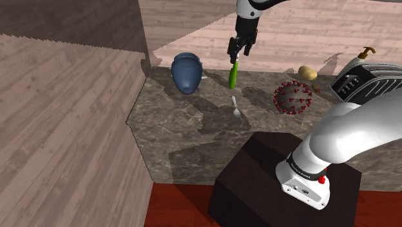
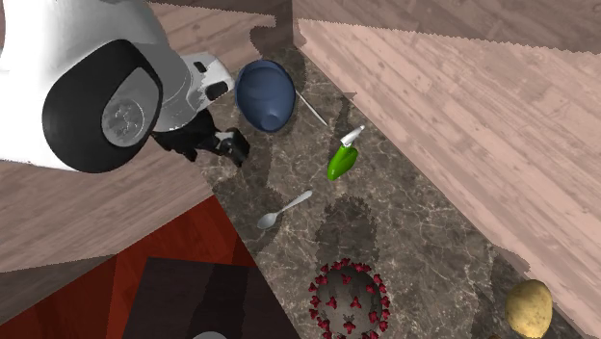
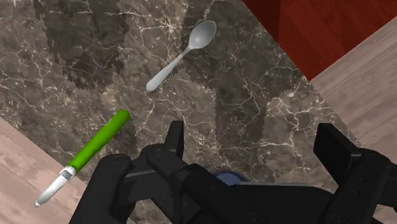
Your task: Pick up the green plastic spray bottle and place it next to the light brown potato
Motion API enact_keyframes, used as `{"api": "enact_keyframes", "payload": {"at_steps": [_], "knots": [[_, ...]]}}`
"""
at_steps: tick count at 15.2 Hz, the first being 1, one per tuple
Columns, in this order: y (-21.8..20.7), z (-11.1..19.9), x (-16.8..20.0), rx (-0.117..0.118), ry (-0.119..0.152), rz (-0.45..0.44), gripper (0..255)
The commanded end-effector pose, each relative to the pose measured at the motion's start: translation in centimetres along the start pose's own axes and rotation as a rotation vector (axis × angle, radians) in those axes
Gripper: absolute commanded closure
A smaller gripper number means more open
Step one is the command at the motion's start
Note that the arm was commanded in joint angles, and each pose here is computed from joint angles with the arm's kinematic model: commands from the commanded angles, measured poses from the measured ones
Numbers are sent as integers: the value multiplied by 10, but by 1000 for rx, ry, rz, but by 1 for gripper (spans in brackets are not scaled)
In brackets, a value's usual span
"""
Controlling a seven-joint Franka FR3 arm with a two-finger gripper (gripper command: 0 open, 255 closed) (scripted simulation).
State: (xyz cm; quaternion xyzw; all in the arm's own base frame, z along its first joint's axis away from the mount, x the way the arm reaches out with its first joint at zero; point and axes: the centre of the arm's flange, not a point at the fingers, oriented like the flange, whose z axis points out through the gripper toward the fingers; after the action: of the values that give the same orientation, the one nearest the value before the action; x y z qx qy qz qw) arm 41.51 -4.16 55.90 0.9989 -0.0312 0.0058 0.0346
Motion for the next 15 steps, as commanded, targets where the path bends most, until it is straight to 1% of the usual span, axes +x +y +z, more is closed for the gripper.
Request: {"api": "enact_keyframes", "payload": {"at_steps": [1, 8, 15], "knots": [[16, 11, 18, -22, -10, 33, 0], [70, 46, 80, -94, -44, 145, 0], [133, 80, 134, -166, -77, 258, 0]]}}
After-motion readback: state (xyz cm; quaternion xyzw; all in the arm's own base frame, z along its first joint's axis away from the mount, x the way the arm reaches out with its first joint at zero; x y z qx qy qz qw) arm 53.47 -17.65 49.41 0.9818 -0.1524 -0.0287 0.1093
